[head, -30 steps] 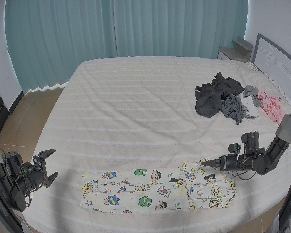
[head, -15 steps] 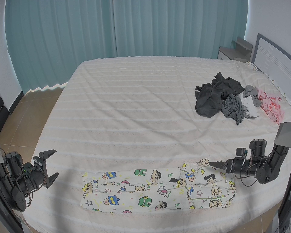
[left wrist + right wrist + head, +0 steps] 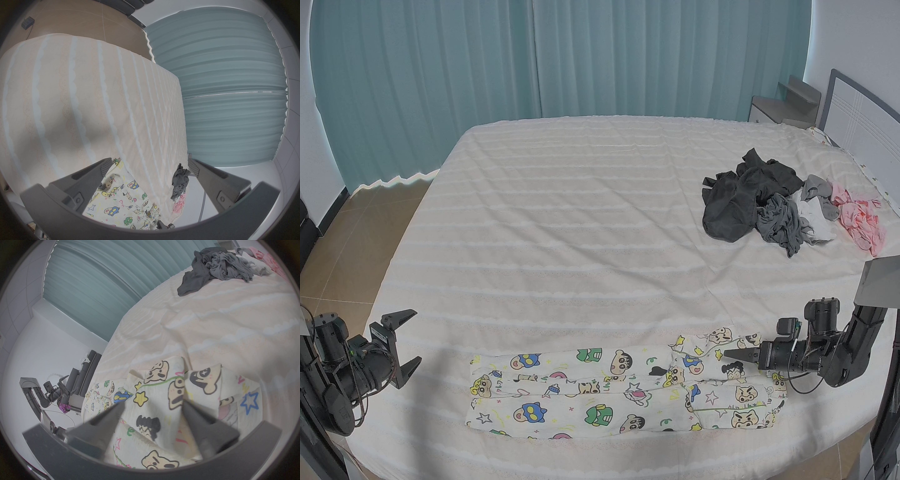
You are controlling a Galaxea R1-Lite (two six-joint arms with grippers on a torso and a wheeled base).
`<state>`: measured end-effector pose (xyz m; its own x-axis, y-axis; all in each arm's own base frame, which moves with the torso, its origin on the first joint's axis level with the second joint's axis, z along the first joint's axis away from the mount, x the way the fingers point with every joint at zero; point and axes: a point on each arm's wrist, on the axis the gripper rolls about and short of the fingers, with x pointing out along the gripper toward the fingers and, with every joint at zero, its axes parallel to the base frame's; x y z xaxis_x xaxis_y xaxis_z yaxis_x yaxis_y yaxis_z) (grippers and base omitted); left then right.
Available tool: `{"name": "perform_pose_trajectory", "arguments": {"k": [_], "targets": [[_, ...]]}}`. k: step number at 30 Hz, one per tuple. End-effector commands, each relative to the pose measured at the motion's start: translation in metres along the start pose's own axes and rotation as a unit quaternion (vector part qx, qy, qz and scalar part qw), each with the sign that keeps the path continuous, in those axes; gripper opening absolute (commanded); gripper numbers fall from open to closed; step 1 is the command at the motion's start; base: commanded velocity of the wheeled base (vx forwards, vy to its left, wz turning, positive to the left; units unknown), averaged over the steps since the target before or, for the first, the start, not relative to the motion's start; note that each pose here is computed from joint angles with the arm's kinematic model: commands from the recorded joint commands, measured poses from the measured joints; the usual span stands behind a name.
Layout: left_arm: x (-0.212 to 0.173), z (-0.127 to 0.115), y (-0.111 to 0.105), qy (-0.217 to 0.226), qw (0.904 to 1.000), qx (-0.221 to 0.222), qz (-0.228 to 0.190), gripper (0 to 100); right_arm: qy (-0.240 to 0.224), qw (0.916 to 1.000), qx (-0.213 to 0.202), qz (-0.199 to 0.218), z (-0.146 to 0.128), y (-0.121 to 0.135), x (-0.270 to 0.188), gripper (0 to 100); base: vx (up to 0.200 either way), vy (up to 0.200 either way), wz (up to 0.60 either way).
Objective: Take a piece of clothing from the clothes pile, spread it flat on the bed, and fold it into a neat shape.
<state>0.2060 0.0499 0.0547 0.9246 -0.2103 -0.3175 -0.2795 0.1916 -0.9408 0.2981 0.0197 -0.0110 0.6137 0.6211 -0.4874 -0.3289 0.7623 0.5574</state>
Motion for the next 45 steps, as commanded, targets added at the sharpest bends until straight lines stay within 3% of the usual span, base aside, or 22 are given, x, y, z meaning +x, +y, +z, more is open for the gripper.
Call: {"name": "perform_pose_trajectory", "arguments": {"k": [1,12,16,18,33,45], "targets": [[-0.001,-0.001,0.004,0.003,0.9999,-0.005,0.009,100,0.001,1.0000,0.007,-0.004,-0.001,-0.006,0.001,0,0.000,0.000,0.00],[0.000,-0.001,0.005,0.004,0.9999,-0.007,0.012,100,-0.022,0.9992,0.026,-0.024,0.004,-0.024,-0.016,0,0.000,0.000,0.00],[0.001,-0.001,0.006,0.005,0.9998,-0.008,0.015,100,-0.019,0.9983,0.033,0.043,-0.001,-0.028,-0.036,0,0.000,0.000,0.00],[0.001,-0.001,0.006,0.005,0.9998,-0.008,0.015,100,-0.016,0.9980,0.031,0.052,-0.003,-0.029,-0.038,0,0.000,0.000,0.00],[0.001,-0.001,0.007,0.004,0.9998,-0.006,0.016,100,0.000,0.9976,0.057,0.039,-0.022,-0.032,-0.050,0,0.000,0.000,0.00],[0.002,-0.001,0.008,0.005,0.9998,-0.008,0.018,100,0.021,0.9977,0.054,0.036,-0.037,-0.030,-0.054,0,0.000,0.000,0.00]]}}
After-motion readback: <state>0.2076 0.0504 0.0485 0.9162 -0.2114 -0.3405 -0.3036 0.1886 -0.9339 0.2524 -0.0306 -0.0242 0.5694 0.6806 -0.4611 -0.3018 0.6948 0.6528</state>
